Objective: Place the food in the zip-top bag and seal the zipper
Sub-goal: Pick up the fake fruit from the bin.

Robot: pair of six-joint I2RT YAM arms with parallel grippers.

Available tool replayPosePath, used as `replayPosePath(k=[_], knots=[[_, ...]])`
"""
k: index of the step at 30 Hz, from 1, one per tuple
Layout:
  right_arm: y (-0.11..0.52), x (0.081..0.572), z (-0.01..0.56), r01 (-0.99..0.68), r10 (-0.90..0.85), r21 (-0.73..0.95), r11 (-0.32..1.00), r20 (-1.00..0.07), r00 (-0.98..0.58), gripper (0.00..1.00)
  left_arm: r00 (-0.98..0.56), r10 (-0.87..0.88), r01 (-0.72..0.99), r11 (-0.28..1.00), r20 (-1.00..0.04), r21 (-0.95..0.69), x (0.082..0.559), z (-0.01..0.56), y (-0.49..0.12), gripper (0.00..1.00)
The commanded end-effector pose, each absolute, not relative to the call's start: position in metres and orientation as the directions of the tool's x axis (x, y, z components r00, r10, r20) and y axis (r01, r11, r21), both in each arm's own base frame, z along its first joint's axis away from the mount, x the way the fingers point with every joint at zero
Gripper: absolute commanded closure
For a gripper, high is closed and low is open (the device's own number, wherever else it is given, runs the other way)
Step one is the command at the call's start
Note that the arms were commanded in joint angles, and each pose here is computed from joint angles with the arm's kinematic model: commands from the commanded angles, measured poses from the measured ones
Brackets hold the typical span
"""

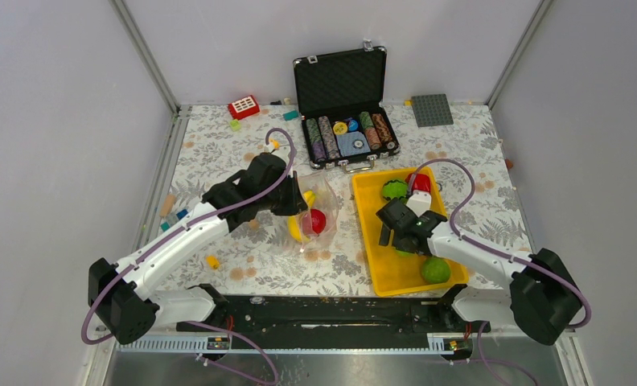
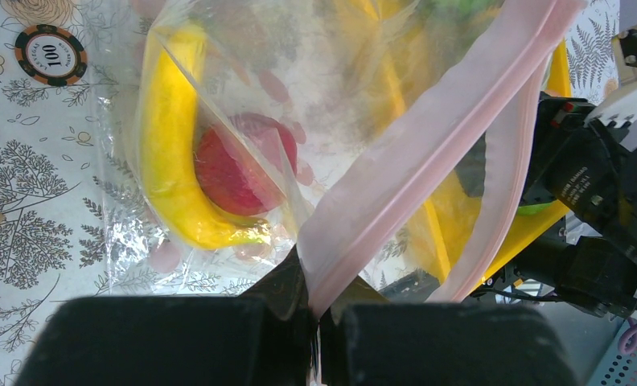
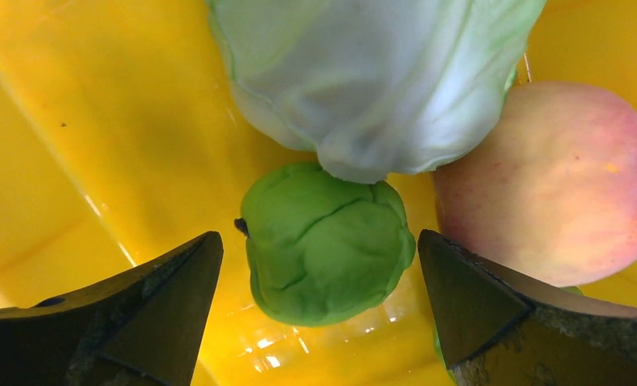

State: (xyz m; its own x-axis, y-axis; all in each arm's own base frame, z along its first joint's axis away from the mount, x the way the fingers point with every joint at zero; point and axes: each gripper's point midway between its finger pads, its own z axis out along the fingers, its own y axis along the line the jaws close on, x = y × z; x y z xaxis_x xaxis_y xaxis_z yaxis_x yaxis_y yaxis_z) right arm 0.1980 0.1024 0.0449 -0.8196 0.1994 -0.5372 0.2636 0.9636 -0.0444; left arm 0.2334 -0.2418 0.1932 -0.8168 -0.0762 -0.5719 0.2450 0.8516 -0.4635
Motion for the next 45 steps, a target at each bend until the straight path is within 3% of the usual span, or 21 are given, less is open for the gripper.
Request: replayPosePath(k=[1, 6, 9, 13, 20, 25, 31, 37, 45], knots=[[0.099, 0.211, 0.038, 0.328, 0.25, -0.032, 0.944, -0.577, -0.777, 0.0, -0.79, -0.093, 0.276, 0.829, -0.605, -0.487, 0.238, 0.209, -0.246, 1.0], [0.097, 0.212, 0.034, 0.344, 0.266, -0.022, 0.939, -0.59, -0.762, 0.03, -0.794, -0.092, 0.275, 0.828, -0.602, -0.489, 0.237, 0.207, -0.246, 1.0], [0.097, 0.213, 0.038, 0.348, 0.274, -0.008, 0.937, -0.602, -0.75, 0.16, -0.794, -0.091, 0.277, 0.825, -0.601, -0.492, 0.237, 0.208, -0.247, 1.0], [0.095, 0.214, 0.048, 0.356, 0.297, 0.035, 0.934, -0.631, -0.717, 0.45, -0.794, -0.093, 0.276, 0.825, -0.601, -0.492, 0.236, 0.208, -0.246, 1.0], [0.106, 0.216, 0.085, 0.263, 0.3, 0.16, 0.952, -0.666, -0.683, 0.59, -0.796, -0.094, 0.275, 0.823, -0.598, -0.496, 0.237, 0.208, -0.247, 1.0], [0.149, 0.226, 0.137, -0.007, 0.281, 0.363, 0.932, -0.733, -0.619, 0.61, -0.799, -0.091, 0.276, 0.822, -0.594, -0.498, 0.237, 0.207, -0.249, 1.0], [0.196, 0.231, 0.212, -0.315, 0.256, 0.467, 0.826, -0.81, -0.528, 0.61, -0.803, -0.086, 0.275, 0.825, -0.59, -0.494, 0.238, 0.204, -0.249, 1.0], [0.251, 0.217, 0.273, -0.606, 0.262, 0.532, 0.59, -0.837, -0.48, 0.61, -0.799, -0.091, 0.274, 0.825, -0.594, -0.495, 0.239, 0.206, -0.25, 1.0], [0.292, 0.191, 0.319, -0.789, 0.29, 0.543, 0.286, -0.834, -0.469, 0.61, -0.791, -0.093, 0.284, 0.819, -0.604, -0.498, 0.24, 0.209, -0.251, 1.0]])
